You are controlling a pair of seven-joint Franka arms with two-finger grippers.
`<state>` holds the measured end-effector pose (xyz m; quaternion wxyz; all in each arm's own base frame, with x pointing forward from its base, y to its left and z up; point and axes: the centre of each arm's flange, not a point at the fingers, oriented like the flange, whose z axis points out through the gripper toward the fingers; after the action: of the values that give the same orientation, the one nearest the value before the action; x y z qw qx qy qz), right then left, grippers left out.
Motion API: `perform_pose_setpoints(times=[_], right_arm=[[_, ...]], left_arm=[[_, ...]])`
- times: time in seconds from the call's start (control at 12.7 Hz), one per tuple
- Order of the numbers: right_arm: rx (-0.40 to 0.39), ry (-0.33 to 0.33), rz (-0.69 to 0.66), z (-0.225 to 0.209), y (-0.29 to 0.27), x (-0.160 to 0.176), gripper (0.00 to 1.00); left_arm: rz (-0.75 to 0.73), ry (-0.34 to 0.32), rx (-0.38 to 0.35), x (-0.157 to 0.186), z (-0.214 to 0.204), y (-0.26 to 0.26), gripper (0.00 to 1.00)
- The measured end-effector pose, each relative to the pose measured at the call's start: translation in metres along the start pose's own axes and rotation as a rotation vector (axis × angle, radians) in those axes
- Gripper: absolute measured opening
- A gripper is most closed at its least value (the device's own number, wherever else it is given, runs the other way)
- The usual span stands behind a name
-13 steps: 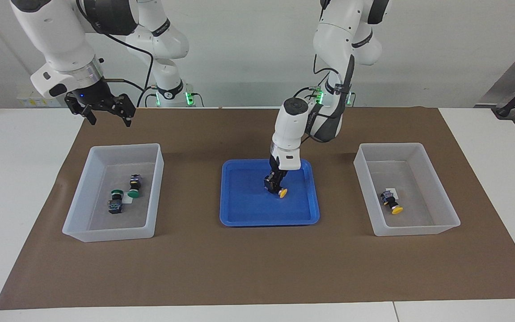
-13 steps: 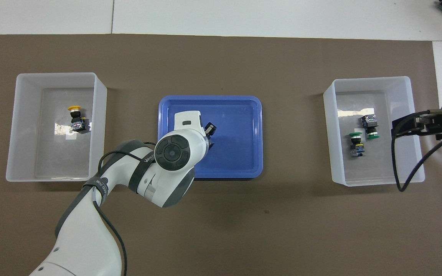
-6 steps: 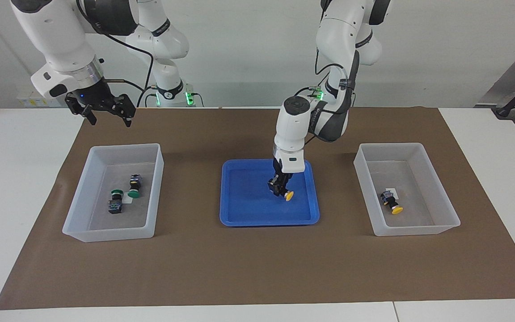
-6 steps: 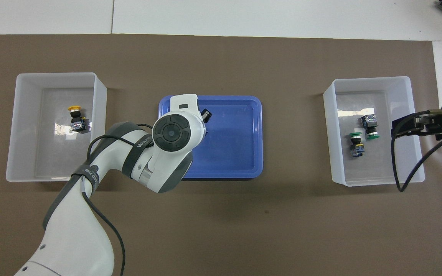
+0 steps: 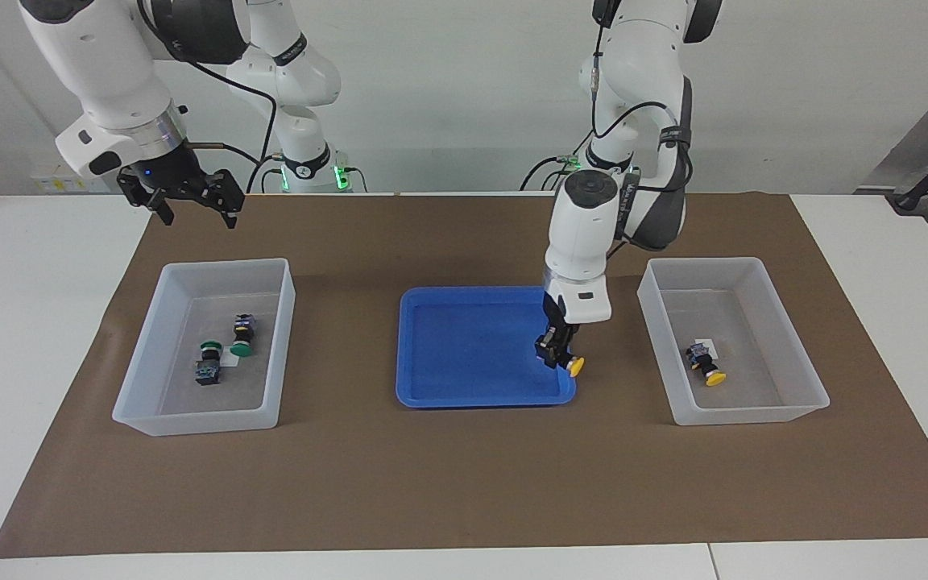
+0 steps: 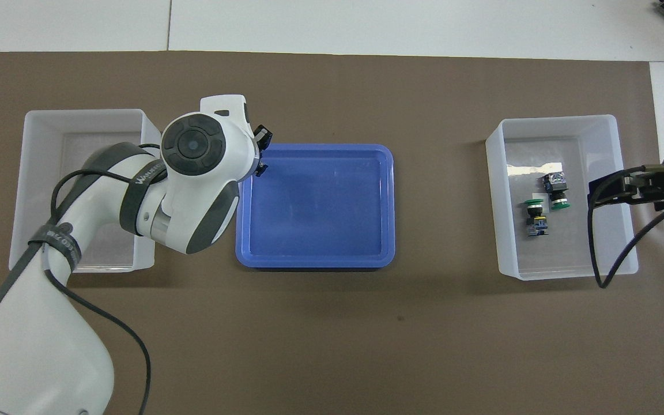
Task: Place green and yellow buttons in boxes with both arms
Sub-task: 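Carry the yellow button with the left gripper over the left box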
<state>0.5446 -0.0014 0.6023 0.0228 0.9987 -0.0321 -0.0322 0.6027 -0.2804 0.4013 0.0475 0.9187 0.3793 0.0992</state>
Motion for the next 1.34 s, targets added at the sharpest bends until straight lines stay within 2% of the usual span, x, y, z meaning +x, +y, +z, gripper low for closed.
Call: perform_pose_setpoints(times=[0.39, 0.87, 1.34], right_arm=[[0.000, 0.000, 0.000, 0.000, 0.000, 0.000, 1.00], [0.000, 0.000, 0.000, 0.000, 0.000, 0.000, 1.00], [0.000, 0.000, 0.000, 0.000, 0.000, 0.000, 1.00]], left_arm=[[0.165, -0.014, 0.066, 0.077, -0.016, -0.044, 0.33], [0.409, -0.077, 0.050, 0.196, -0.050, -0.123, 0.33], [0.618, -0.085, 0.053, 0.260, -0.043, -0.191, 0.33]])
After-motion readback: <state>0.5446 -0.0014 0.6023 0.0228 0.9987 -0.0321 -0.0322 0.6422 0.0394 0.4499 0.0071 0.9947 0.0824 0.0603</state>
